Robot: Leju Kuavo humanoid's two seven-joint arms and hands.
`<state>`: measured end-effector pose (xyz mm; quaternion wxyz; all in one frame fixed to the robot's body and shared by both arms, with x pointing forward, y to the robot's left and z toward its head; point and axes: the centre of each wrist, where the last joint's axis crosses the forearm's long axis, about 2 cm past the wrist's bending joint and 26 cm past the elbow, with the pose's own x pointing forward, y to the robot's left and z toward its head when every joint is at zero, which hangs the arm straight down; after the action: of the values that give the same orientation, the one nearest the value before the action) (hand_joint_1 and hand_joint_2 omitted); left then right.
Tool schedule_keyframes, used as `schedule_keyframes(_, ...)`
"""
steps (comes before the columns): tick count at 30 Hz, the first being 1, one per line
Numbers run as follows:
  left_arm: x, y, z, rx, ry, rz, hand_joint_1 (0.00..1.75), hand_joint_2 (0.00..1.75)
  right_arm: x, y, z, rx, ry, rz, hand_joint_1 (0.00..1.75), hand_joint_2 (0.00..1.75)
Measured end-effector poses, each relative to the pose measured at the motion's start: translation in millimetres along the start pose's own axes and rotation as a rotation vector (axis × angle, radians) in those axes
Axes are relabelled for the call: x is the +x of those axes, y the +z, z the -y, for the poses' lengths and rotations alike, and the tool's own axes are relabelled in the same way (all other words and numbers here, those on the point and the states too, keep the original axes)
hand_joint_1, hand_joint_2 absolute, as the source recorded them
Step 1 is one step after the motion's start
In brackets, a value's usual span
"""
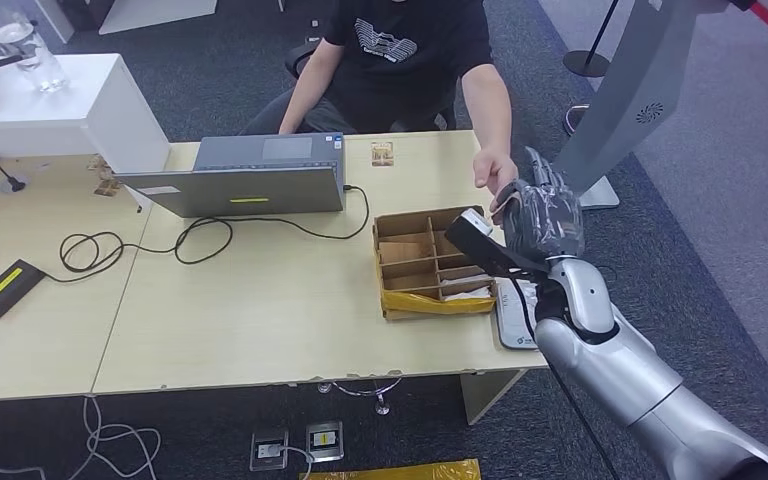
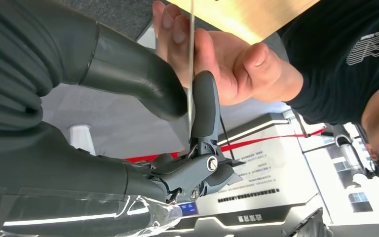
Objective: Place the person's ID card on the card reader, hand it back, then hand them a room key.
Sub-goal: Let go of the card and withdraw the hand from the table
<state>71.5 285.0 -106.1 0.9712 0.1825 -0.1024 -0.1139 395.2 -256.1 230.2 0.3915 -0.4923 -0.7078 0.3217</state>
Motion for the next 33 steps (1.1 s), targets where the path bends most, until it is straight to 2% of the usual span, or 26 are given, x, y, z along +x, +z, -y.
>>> schedule_keyframes(1,0.0,0.0,0.0,0.0,-0.001,0.0,0.0,0.0,-1.2,0.2,-0.1,0.002,0.003,-0.005,0.47,1.75)
schedule_keyframes(2,-0.1,0.0,0.1,0.0,-0.002,0.001,0.0,0.0,-2.4,0.4,-0.1,0.003,0.005,-0.011,0.18,1.75)
schedule_keyframes(3,-0.1,0.0,0.1,0.0,-0.003,0.001,0.0,0.0,-3.7,0.7,-0.1,0.004,0.008,-0.016,0.01,1.75)
schedule_keyframes(23,-0.5,0.3,0.7,-0.002,-0.008,0.001,0.0,0.0,-22.5,6.6,0.1,0.006,0.094,-0.089,0.0,1.75)
schedule_keyframes(28,-0.7,0.3,0.8,-0.005,-0.006,0.0,0.0,0.0,-42.8,5.2,9.5,0.043,0.096,-0.191,0.0,1.75)
schedule_keyframes(33,-1.1,0.3,1.0,-0.007,0.007,-0.007,0.0,0.0,-78.4,5.3,26.0,0.073,0.059,-0.342,0.0,1.75)
